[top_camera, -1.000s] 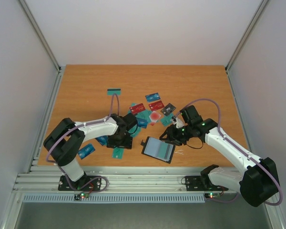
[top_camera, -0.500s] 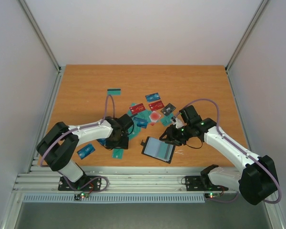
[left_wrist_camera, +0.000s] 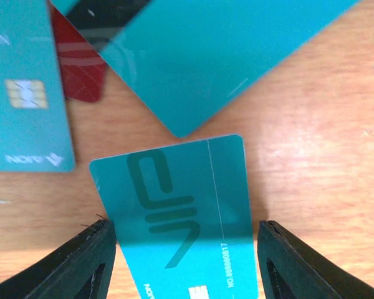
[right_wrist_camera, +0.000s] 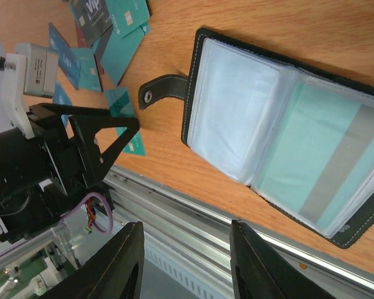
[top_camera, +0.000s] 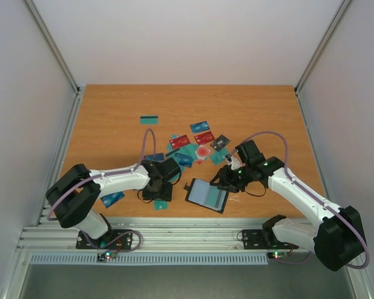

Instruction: Put the credit cards into the card holder

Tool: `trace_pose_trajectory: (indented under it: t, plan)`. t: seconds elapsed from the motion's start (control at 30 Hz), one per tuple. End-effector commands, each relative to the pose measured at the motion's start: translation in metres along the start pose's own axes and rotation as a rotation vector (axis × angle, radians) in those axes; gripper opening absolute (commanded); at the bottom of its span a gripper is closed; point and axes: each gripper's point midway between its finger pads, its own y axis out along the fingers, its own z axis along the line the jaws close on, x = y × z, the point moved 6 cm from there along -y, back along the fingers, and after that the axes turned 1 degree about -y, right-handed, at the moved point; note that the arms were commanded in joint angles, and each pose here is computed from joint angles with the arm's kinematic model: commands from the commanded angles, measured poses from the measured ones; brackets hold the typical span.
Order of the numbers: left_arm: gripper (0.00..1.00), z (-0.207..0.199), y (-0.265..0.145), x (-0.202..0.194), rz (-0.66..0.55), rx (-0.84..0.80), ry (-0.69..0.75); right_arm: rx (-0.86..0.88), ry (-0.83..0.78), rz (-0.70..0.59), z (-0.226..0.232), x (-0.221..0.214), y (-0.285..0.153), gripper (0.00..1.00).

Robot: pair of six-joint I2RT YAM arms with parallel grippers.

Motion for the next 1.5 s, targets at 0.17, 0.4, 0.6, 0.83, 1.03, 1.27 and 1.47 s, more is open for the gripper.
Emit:
trace_pose_trajectory:
  t: [0.17, 0.4, 0.6, 0.83, 1.03, 1.27, 1.47]
  plan:
    - [0.63, -0.030, 0.023, -0.035, 0.139, -0.054, 0.024, -0.012, 0.010, -0.014, -0.006, -0.010, -0.003, 0.40]
    - [0.61, -0.046, 0.025, -0.049, 0.169, -0.035, 0.104, -0.021, 0.012, -0.026, -0.010, -0.016, -0.007, 0.40]
    - [0.61, -0.053, 0.022, -0.067, 0.182, -0.006, 0.179, -0.023, 0.016, -0.025, -0.014, -0.020, -0.007, 0.40]
    - [0.72, -0.044, -0.034, -0.040, -0.075, 0.109, 0.079, -0.018, 0.016, -0.024, -0.015, -0.021, -0.006, 0.40]
    - [0.80, -0.053, -0.049, -0.020, -0.167, 0.161, -0.063, -0.020, 0.010, -0.022, -0.016, -0.021, -0.006, 0.40]
    - [0.80, -0.047, -0.025, -0.008, -0.131, 0.150, -0.190, -0.022, -0.003, -0.034, -0.013, -0.021, -0.010, 0.40]
    - [0.78, -0.043, -0.005, -0.001, -0.098, 0.091, -0.225, -0.019, 0.002, -0.036, -0.016, -0.024, -0.010, 0.40]
